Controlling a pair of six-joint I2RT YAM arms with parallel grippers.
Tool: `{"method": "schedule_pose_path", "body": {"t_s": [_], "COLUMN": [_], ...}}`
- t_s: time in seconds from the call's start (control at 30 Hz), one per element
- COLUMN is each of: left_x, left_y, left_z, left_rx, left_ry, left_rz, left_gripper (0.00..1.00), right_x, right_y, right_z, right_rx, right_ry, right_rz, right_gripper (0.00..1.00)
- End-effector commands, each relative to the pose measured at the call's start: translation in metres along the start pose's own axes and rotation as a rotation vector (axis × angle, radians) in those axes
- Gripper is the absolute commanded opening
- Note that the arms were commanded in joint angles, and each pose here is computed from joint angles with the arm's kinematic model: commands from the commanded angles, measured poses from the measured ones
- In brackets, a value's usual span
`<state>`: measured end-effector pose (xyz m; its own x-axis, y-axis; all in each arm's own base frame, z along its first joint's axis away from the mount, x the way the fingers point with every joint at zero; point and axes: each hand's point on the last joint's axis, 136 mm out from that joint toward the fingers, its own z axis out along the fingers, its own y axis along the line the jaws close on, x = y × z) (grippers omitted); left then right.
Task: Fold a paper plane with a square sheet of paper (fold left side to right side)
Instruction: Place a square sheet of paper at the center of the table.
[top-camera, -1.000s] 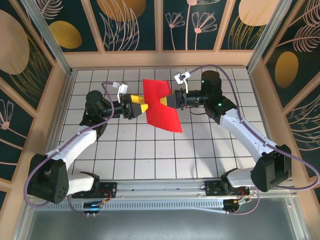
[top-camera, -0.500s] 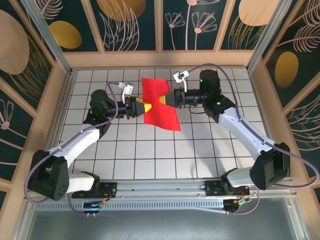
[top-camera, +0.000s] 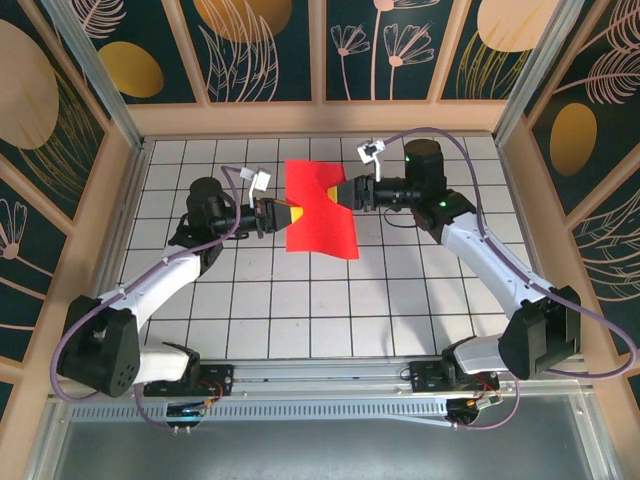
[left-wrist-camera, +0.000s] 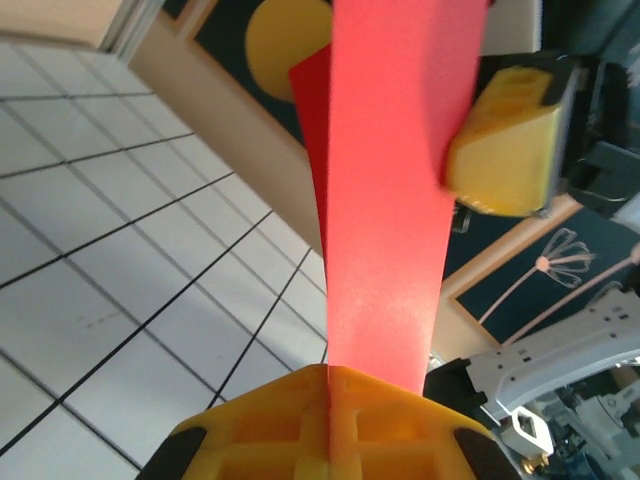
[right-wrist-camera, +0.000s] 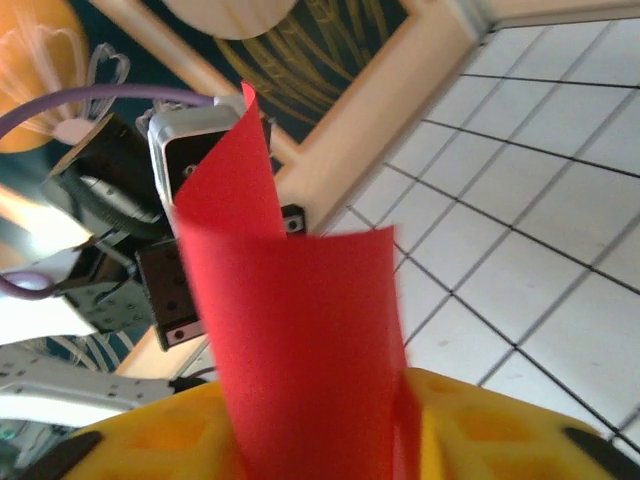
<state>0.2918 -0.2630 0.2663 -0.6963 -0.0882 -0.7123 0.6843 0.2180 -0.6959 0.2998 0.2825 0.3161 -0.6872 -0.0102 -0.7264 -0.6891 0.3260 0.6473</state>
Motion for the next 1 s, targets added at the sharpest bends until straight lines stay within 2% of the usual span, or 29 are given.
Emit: {"method": "schedule_pose_path", "body": {"t_s": [0.0, 0.2, 0.4, 0.53, 0.6, 0.87, 0.93, 0.97], "left_x": [0.017, 0.059, 0.087, 0.110, 0.121, 0.130, 0.130, 0.129], "left_y": [0.037, 0.099, 0.138, 0.160, 0.174, 0.185, 0.185, 0.185], "left_z": [0.006, 0.011, 0.008, 0.006, 0.002, -0.005, -0.006, -0.007], "left_rx": [-0.113, -0.260, -0.409, -0.483, -0.540, -0.606, -0.617, -0.618], "left_ry": [0.037, 0.093, 0.200, 0.288, 0.329, 0.351, 0.350, 0.350], "left_rz": [-0.131, -0.329, -0.374, -0.417, -0.428, -0.447, -0.449, -0.447], "left_gripper": [0.00, 0.00, 0.00, 0.00, 0.00, 0.00, 0.00, 0.00], "right_x": [0.005, 0.022, 0.044, 0.064, 0.073, 0.114, 0.122, 0.127], "right_y": [-0.039, -0.109, -0.151, -0.163, -0.166, -0.181, -0.185, -0.188], "right_z": [-0.012, -0.038, -0.057, -0.052, -0.045, 0.002, 0.015, 0.022], "right_rx": [0.163, 0.414, 0.574, 0.581, 0.570, 0.551, 0.549, 0.546], "right_ry": [-0.022, -0.037, -0.064, -0.041, -0.026, 0.083, 0.111, 0.130], "right_rz": [0.063, 0.250, 0.384, 0.451, 0.475, 0.543, 0.549, 0.553], "right_gripper": [0.49, 0.67, 0.71, 0.60, 0.50, 0.07, 0.00, 0.00]}}
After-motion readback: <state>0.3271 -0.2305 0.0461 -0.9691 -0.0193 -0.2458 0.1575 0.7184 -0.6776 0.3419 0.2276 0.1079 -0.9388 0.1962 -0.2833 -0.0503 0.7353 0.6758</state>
